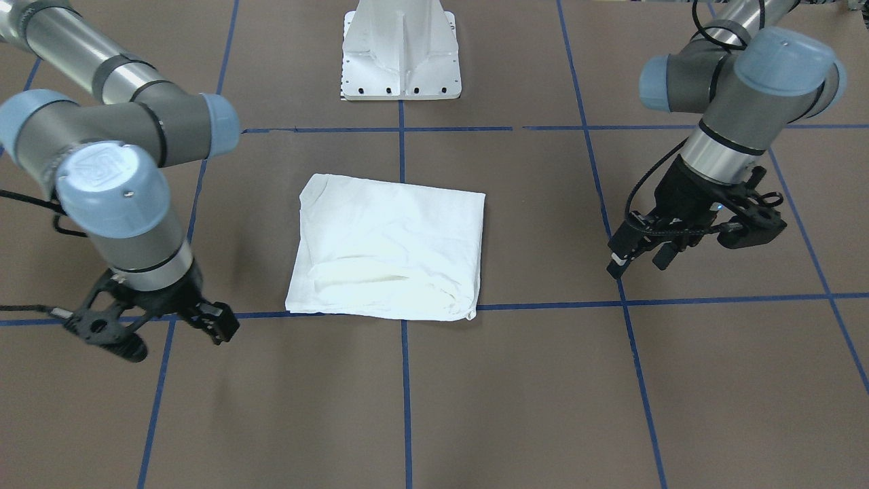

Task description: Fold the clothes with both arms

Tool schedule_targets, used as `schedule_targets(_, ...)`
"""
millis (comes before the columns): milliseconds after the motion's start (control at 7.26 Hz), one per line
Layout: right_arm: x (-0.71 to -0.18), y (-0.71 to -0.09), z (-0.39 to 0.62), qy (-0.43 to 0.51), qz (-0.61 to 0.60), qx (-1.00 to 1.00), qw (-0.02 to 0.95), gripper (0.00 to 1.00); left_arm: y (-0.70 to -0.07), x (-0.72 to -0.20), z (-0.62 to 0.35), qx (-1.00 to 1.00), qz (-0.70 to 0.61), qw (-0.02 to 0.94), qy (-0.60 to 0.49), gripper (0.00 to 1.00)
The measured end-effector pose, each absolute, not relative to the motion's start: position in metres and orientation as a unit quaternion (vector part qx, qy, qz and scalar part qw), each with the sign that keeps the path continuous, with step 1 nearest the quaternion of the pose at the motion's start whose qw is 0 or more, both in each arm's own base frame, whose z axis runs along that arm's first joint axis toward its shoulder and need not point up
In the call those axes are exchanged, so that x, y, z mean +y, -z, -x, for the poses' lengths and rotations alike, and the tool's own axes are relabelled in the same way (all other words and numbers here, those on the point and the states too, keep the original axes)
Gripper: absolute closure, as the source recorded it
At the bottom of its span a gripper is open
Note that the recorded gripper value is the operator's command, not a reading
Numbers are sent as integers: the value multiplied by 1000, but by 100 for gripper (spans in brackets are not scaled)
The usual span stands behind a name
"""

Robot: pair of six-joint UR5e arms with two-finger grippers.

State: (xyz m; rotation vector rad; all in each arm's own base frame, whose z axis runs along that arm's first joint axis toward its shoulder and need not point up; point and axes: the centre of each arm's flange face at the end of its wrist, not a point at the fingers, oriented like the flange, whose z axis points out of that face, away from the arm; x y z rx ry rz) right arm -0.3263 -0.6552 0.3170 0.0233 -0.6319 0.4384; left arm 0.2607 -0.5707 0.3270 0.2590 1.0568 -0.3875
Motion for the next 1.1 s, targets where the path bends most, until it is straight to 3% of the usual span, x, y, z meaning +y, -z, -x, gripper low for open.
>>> schedule_targets(551, -696, -457, 108, -50, -52, -312, 947, 0, -426, -596, -78, 383, -196, 900, 63, 0)
schedule_targets(1102, -632, -553, -32, 26, -65, -361, 930, 0, -509, -561, 74, 317, -193, 925, -80, 0)
